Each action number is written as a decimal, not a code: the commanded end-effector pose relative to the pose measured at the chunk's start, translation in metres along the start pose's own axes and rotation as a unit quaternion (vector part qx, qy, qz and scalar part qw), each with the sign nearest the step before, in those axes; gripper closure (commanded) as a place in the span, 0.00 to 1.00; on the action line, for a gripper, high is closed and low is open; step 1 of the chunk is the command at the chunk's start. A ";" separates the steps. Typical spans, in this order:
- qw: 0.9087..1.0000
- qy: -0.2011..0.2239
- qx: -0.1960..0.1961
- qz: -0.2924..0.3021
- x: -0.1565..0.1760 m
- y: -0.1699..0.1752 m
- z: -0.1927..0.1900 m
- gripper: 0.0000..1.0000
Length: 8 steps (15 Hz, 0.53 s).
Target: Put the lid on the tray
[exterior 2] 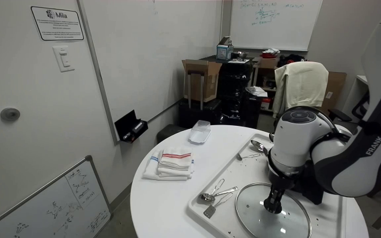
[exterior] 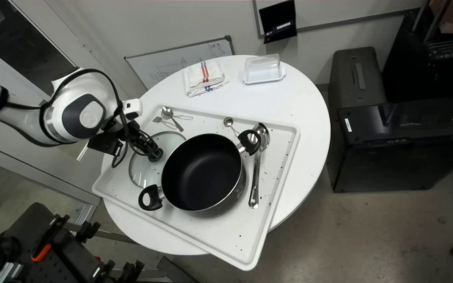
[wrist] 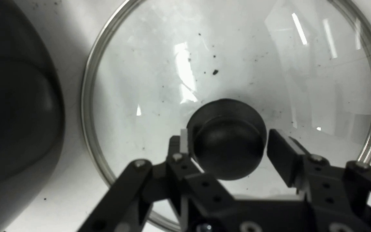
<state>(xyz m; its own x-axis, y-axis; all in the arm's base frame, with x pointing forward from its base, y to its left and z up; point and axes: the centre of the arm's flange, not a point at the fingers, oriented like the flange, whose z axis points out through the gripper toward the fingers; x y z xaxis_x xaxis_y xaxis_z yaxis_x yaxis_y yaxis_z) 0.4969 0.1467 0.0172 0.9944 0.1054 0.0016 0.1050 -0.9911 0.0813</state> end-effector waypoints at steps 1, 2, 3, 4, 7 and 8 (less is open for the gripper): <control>1.000 0.005 0.012 -0.014 -0.002 0.001 -0.002 0.04; 1.000 0.003 0.012 -0.016 -0.006 0.002 -0.006 0.01; 1.000 0.000 0.013 -0.019 -0.010 0.002 -0.011 0.00; 1.000 -0.004 0.014 -0.023 -0.015 0.002 -0.017 0.00; 0.999 -0.011 0.015 -0.032 -0.030 0.005 -0.036 0.00; 0.999 -0.014 0.015 -0.036 -0.036 0.007 -0.045 0.00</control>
<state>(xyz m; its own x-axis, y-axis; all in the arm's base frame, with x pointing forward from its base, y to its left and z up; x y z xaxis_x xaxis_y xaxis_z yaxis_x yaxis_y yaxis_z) 0.4827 0.1478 0.0271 0.9875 0.1566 -0.0165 0.1574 -0.9849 0.0716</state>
